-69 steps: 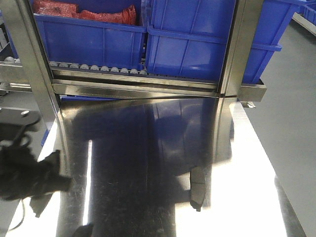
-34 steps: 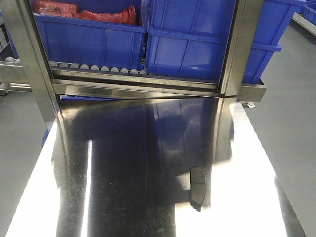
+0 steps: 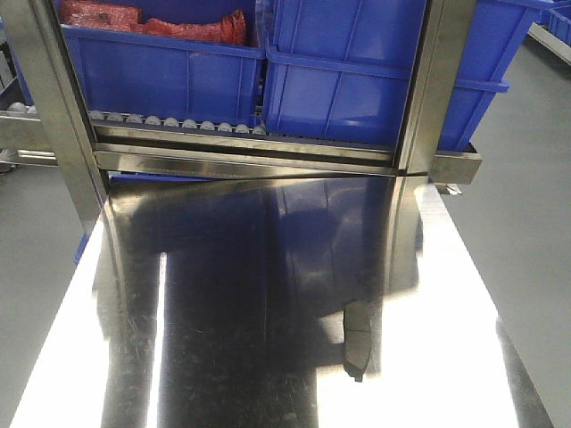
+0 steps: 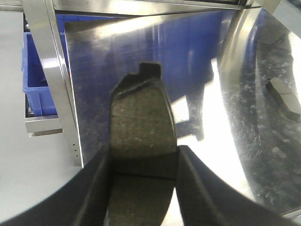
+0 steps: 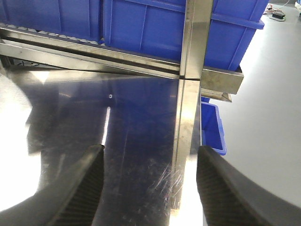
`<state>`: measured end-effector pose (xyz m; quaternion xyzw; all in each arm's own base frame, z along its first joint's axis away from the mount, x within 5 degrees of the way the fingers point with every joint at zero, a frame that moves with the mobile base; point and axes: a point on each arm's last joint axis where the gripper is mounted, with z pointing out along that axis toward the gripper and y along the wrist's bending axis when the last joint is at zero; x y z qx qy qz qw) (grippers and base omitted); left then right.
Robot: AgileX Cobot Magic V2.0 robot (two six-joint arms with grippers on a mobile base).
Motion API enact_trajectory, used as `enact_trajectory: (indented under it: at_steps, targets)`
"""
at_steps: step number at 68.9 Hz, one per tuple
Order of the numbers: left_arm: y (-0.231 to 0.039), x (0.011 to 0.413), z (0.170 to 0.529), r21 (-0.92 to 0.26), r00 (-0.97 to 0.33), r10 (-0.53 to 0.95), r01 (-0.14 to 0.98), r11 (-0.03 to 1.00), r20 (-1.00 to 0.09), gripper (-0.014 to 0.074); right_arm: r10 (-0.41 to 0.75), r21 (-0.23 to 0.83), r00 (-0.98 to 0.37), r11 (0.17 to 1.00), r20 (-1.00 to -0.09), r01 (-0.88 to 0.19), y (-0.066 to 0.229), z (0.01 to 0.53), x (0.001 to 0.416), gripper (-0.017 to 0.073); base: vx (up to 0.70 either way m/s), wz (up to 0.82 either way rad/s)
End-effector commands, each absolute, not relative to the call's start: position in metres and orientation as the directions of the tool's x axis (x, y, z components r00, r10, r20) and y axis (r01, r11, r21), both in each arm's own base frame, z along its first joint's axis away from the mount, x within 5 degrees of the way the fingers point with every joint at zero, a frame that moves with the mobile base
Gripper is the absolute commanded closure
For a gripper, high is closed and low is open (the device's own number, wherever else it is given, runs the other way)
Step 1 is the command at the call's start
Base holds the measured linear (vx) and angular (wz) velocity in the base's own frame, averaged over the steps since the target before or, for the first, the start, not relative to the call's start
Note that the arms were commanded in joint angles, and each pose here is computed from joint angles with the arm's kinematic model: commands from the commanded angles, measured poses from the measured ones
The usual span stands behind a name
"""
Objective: Move and align brake pads A on conveyor
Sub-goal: 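Lift the grasped brake pad off the table with the left gripper, then move the right gripper down toward the remaining brake pad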
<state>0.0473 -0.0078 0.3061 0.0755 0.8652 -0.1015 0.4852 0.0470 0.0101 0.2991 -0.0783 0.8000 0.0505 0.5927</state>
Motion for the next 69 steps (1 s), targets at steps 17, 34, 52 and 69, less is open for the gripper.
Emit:
enact_trajectory:
  at_steps: [17,34,52,69]
  targets:
    - [-0.009,0.050,0.321,-0.105,-0.430,0.015,0.254,0.961,-0.903,0.0599,-0.061,-0.025,-0.203,0.984,-0.977,-0.175,0.010,0.312,0.049,0.0146,0.00,0.00]
    - [-0.009,0.050,0.321,-0.105,-0.430,0.015,0.254,0.961,-0.903,0.0599,-0.019,0.019,-0.224,0.986,-0.974,-0.165,0.010,0.315,0.052,0.0146,0.00,0.00]
    - [-0.009,0.050,0.321,-0.105,-0.430,0.015,0.254,0.961,-0.903,0.0599,-0.015,0.078,-0.563,0.987,-0.827,-0.141,0.019,0.320,0.104,0.0146,0.00,0.00]
    - [-0.009,0.050,0.321,-0.105,-0.430,0.015,0.254,0.961,-0.903,0.0599,-0.002,0.104,-0.810,0.992,-0.587,-0.078,0.029,0.290,0.174,0.0146,0.00,0.00]
